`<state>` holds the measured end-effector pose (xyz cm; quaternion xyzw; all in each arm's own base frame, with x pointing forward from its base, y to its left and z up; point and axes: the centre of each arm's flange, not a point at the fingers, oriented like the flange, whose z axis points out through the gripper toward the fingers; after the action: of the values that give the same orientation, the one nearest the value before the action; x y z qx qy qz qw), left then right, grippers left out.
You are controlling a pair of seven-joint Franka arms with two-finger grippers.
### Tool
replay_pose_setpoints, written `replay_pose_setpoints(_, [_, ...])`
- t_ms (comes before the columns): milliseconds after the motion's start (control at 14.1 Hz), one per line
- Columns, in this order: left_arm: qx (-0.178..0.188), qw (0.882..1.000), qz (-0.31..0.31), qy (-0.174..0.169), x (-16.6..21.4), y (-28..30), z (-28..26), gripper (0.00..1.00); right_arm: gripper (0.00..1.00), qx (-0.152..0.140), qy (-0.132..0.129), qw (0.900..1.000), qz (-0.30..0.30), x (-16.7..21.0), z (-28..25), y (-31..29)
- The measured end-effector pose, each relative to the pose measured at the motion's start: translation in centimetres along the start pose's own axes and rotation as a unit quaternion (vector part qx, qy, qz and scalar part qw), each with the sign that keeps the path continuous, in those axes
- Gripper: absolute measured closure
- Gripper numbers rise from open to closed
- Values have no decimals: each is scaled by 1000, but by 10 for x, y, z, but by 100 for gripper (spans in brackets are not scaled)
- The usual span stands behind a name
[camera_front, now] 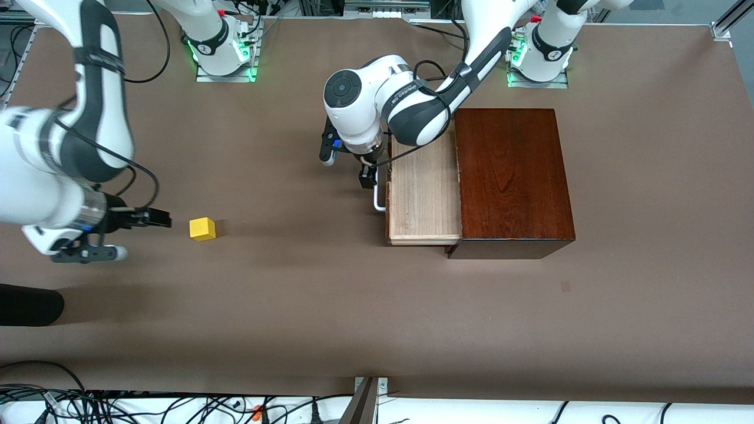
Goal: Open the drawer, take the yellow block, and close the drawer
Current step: 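Set the cube on the table with the right gripper while the left gripper lowers, then push the drawer front into the box with the left gripper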
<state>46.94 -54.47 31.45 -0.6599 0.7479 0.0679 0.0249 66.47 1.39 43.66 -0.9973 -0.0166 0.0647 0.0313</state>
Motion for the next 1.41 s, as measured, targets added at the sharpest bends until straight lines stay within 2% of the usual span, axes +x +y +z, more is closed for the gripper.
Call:
replay_pose_setpoints(354, [-2, 1000, -4, -20, -8, -3, 4, 0, 0, -2, -12, 1000, 9, -23, -86, 15])
replay_pose_setpoints(495, [0, 1000, -4, -29, -8, -2, 2, 0, 0, 2, -5, 1000, 7, -33, -110, 16])
replay_pose_setpoints(637, [-3, 999, -11, -40, -8, 0, 1, 0, 0, 8, -14, 1000, 3, -48, -124, 22])
replay_pose_setpoints(849, [-6, 999, -25, -46, -11, 0, -2, 0, 0, 2, -16, 1000, -15, -60, -134, 26])
replay_pose_setpoints(1061, [-10, 998, -44, -52, -15, -2, -2, 0, 0, -13, 11, 999, -31, -66, -130, 21])
replay_pose_setpoints(1203, [-14, 997, -51, -58, -20, -4, -1, 0, 0, -10, 21, 999, -30, -77, -120, 21])
replay_pose_setpoints(1415, [-32, 994, -66, -83, -43, -14, 5, 0, 0, -2, 21, 1000, -17, -95, -120, 39])
